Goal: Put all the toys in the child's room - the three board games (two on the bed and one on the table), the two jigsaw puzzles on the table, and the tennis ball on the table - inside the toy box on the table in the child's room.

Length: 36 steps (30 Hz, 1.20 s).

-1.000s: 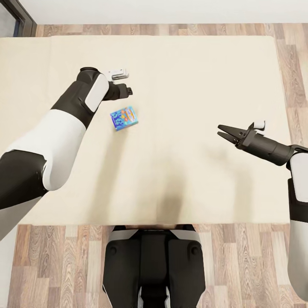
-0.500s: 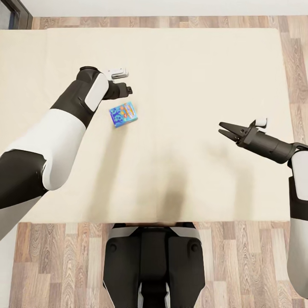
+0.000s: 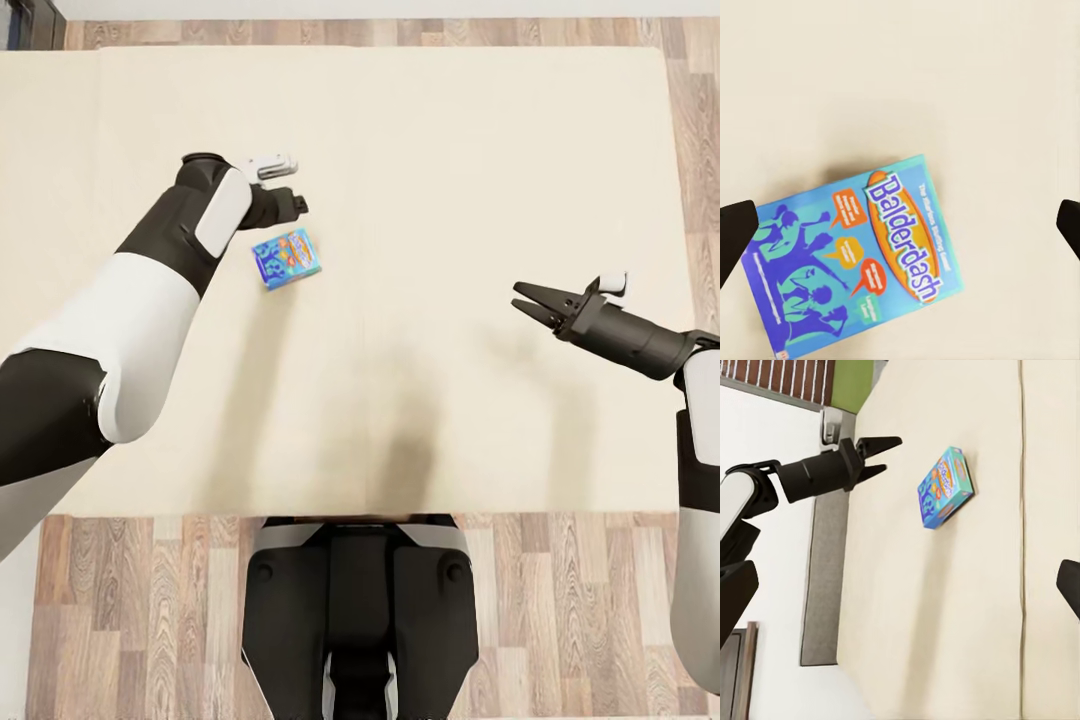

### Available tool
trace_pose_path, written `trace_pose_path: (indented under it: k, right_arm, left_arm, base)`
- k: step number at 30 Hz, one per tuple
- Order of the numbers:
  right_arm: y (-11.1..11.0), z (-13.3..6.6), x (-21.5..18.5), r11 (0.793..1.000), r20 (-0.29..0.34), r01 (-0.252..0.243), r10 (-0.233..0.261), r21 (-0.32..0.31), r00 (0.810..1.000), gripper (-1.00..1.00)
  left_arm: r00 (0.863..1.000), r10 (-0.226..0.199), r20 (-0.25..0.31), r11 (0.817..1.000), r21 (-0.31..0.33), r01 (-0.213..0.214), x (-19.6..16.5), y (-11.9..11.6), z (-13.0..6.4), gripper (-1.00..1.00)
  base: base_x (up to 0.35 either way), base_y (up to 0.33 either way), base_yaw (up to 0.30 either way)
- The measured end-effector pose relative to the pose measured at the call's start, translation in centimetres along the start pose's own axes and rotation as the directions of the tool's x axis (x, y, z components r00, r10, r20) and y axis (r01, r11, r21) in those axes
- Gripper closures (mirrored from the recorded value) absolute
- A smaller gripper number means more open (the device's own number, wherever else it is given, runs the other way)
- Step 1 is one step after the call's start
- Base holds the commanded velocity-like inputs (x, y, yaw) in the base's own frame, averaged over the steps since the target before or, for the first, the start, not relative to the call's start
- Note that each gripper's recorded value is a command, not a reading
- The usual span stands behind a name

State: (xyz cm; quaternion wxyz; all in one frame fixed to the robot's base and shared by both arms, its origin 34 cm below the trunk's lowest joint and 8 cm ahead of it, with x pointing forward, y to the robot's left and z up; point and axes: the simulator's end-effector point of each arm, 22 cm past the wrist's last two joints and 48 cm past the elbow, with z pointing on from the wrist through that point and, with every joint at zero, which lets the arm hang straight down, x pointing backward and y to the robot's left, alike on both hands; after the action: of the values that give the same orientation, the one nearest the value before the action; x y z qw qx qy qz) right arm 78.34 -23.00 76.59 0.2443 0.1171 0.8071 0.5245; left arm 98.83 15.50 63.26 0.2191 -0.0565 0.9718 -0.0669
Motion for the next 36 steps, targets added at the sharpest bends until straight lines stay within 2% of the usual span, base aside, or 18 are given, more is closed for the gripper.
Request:
trace_pose_path:
  k: [18, 36]
  right_arm:
    - [-1.9, 0.2, 1.5, 0.999, -0.017, -0.028, 0.029, 0.015, 0.999, -1.00]
    - [-3.7, 0.4, 2.8, 0.998, -0.031, -0.052, 0.052, 0.032, 0.998, -1.00]
  left_arm:
    - [0.999, -0.034, 0.027, 0.999, -0.032, 0.035, 0.3, 1.3, 1.4, -1.00]
    - [0.997, -0.046, 0.060, 0.999, -0.023, 0.047, 0.1, 1.2, 2.4, -1.00]
  base:
    - [0.000, 0.000, 0.000]
    - [0.000, 0.000, 0.000]
